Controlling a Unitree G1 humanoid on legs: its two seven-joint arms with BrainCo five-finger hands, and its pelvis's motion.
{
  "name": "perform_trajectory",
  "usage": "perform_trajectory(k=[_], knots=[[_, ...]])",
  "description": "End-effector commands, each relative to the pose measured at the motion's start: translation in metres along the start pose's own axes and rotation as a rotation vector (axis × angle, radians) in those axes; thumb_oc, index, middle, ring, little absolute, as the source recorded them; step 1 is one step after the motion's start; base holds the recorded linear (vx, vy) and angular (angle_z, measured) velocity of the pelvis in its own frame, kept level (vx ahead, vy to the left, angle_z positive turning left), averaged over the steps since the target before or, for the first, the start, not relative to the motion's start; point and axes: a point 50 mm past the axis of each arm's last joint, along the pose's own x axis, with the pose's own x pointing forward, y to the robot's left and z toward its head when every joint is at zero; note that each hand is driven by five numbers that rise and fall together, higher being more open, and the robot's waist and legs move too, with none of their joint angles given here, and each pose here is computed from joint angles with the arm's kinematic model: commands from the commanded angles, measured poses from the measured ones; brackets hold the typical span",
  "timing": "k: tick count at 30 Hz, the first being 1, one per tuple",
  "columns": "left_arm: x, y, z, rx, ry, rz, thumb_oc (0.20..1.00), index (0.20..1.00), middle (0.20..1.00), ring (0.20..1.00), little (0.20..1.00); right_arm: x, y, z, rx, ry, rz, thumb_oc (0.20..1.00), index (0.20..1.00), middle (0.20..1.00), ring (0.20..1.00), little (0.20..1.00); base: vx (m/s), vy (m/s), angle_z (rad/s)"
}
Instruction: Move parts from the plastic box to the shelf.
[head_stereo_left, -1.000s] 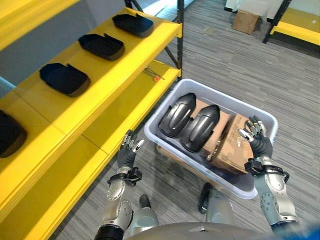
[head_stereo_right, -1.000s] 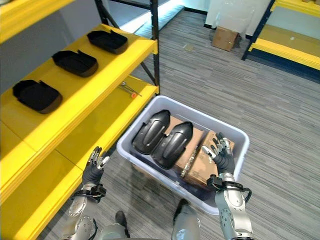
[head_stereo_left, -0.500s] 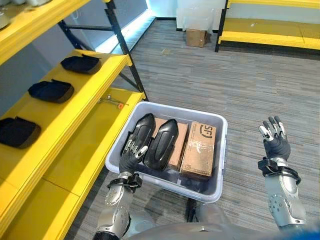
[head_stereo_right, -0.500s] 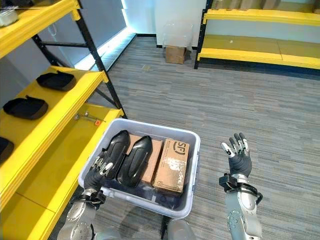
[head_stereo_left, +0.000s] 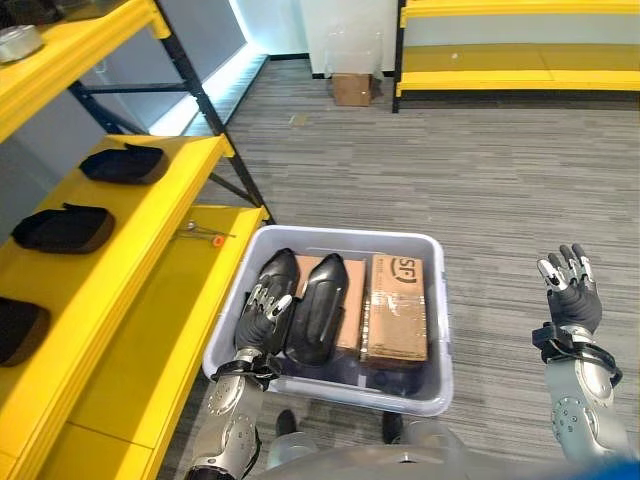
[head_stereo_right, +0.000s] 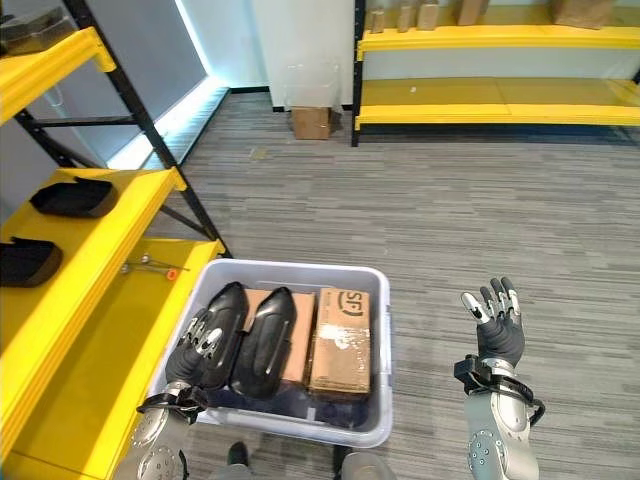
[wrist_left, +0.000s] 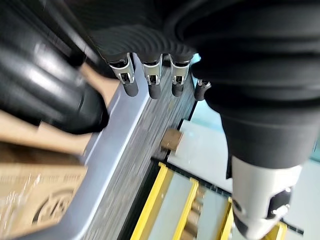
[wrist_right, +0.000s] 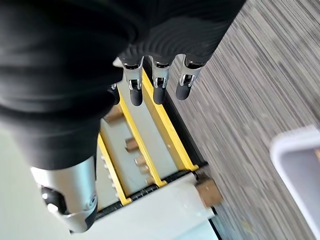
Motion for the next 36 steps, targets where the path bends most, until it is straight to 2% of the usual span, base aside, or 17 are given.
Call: perform_trajectory(k=[1,11,18,27,36], knots=[[-0.005,0.016,0.053,0.072,-0.217,0.018,1.0,1.0,1.0,1.0,1.0,0.005,0.018,0.014,0.079,-0.091,0.051,1.0,1.0,1.0,1.0,1.0,0.03,0.213,-0.33],[0.004,0.017,0.08,0.141,-0.31,0.042,1.0,1.0,1.0,1.0,1.0,0.01,0.03,0.015,0.075,-0.104,0.069,1.0,1.0,1.0,1.0,1.0,-0.03,0.099,-0.28],[0.021,-0.004,0.102,0.127,-0.419,0.012,1.0,1.0,1.0,1.0,1.0,0.024,0.06,0.021,0.04,-0.143,0.154,1.0,1.0,1.0,1.0,1.0,-0.08,-0.012,-0.02],[0.035,-0.029,0.107,0.086,-0.444,-0.049,1.0,1.0,1.0,1.0,1.0,0.036,0.096,0.022,0.019,-0.163,0.259,1.0,1.0,1.0,1.0,1.0,-0.1,-0.035,-0.07],[0.044,-0.041,0.103,0.083,-0.424,-0.067,1.0,1.0,1.0,1.0,1.0,0.04,0.115,0.011,-0.018,-0.131,0.279,1.0,1.0,1.0,1.0,1.0,-0.06,-0.011,-0.01]])
